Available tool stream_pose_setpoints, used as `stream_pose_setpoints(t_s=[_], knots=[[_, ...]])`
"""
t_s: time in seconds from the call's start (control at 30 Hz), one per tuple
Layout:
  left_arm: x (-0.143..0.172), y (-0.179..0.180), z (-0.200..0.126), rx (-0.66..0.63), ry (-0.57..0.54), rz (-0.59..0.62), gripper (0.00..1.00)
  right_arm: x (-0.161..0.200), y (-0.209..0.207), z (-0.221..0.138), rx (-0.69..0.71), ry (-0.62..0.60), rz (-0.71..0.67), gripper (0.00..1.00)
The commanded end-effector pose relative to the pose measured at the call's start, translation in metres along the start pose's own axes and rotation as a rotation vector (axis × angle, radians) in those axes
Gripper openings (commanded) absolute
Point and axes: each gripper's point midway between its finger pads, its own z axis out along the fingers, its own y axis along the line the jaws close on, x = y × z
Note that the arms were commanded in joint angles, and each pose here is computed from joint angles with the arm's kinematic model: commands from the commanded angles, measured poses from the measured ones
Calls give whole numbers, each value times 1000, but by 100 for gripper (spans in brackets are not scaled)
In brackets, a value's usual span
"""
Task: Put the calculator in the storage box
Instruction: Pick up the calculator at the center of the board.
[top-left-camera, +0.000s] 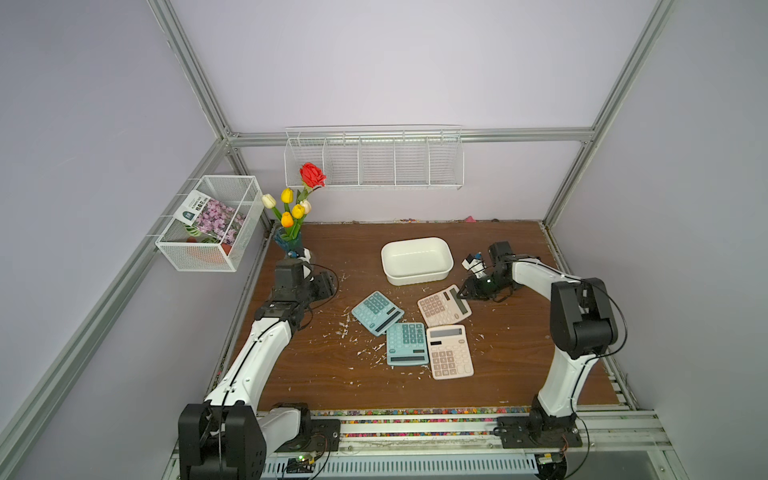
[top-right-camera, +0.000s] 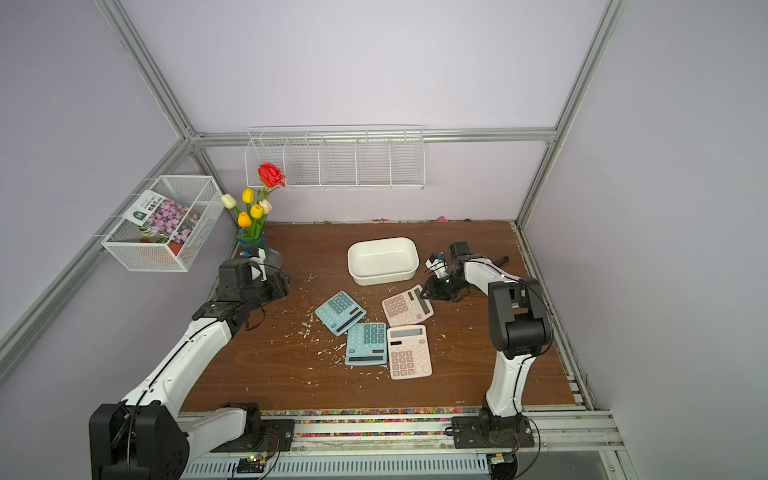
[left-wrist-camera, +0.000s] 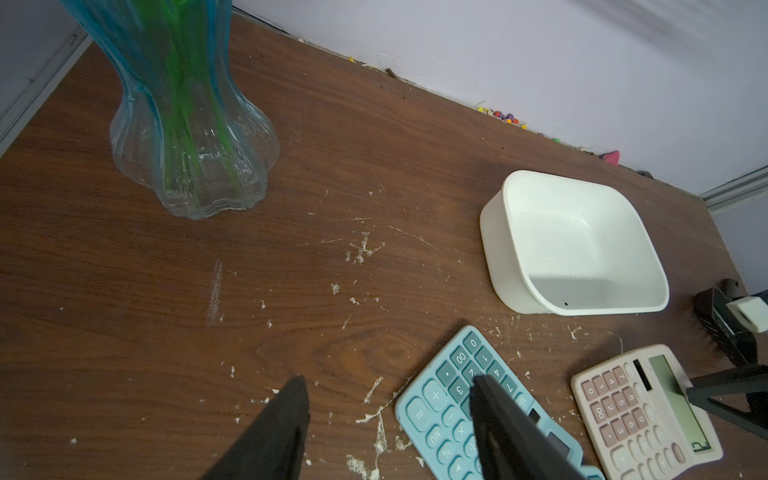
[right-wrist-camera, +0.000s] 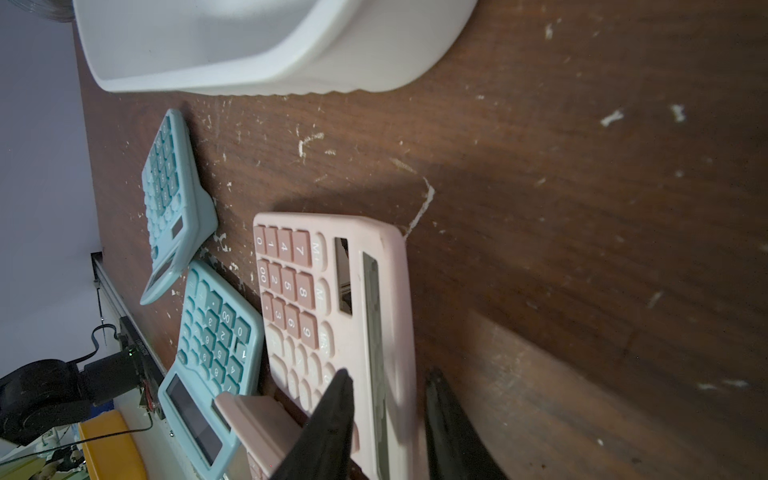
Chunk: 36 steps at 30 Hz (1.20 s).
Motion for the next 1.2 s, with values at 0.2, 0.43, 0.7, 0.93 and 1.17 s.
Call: stream_pose_setpoints(t_s=[0.2,0.43,0.7,0.93,1.17], knots=[[1,-1,2,6,6,-5,66,-8,6,1,-24,1,-6,23],[0,-2,1,8,2,-3,66,-8,4,0,-7,4,-6,15],[1,-2,0,10,3,-2,66,-2,5,1,-22,24,-7,31],[1,-3,0,13,3,-3,66,4,7,7,-56,56,6,28],[1,-3,0,18,3,-4,66,8,4,13,-68,79,22,25]])
